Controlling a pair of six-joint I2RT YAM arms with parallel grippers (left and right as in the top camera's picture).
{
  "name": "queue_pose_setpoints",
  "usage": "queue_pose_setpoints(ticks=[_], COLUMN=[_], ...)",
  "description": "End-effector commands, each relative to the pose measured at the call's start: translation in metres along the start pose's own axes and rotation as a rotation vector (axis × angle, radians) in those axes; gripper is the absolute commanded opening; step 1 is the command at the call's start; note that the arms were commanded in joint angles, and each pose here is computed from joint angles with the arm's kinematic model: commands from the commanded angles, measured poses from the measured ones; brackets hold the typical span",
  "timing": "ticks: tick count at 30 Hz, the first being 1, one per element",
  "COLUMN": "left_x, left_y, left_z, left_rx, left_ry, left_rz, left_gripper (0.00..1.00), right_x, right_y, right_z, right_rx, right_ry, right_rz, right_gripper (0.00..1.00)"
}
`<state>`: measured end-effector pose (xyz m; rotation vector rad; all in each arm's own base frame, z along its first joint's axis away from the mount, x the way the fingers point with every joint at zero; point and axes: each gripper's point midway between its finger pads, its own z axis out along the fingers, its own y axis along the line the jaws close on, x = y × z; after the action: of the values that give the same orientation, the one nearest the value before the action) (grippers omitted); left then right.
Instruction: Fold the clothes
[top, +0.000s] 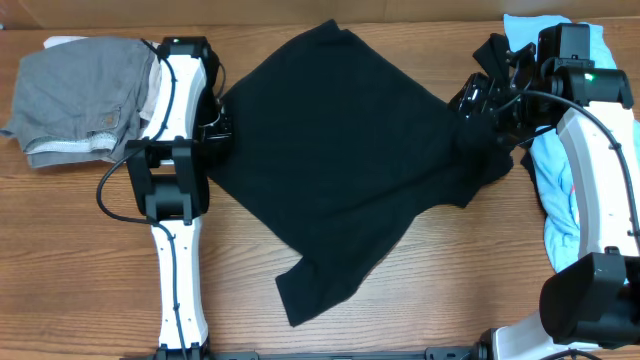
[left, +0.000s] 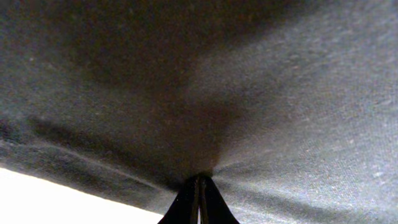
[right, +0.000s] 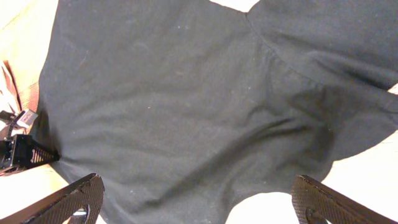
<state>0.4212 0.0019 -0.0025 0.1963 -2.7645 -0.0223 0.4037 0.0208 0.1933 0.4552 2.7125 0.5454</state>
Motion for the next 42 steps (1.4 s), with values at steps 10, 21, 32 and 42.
queue_pose_setpoints(ticks=[10, 21, 32, 42], left_x=[0.070, 0.111, 0.141, 0.127], left_y=[0.033, 0.039, 0.032, 0.026], left_z=[-0.047, -0.195, -0.321, -0.320], left_rx=[-0.105, -0.039, 0.092, 0.111], left_ry=[-0.009, -0.548, -1.083, -1.086], left_rz=[-0.022, -0.051, -0.045, -0.032], left_gripper=[0.04, 0.10, 0.47, 0.46], right_x=[-0.003, 0.025, 0.117, 0.192], right_y=[-0.002, -0.003, -0.023, -0.011], right_z=[-0.005, -0.053, -0.074, 0.034], right_rx=[0.024, 0.081, 0.217, 0.200], right_ry=[-0.013, -0.039, 0.092, 0.250], right_rz=[0.027, 0.161, 0.280, 0.217], right_gripper=[1.00, 0.97, 0.96, 0.80])
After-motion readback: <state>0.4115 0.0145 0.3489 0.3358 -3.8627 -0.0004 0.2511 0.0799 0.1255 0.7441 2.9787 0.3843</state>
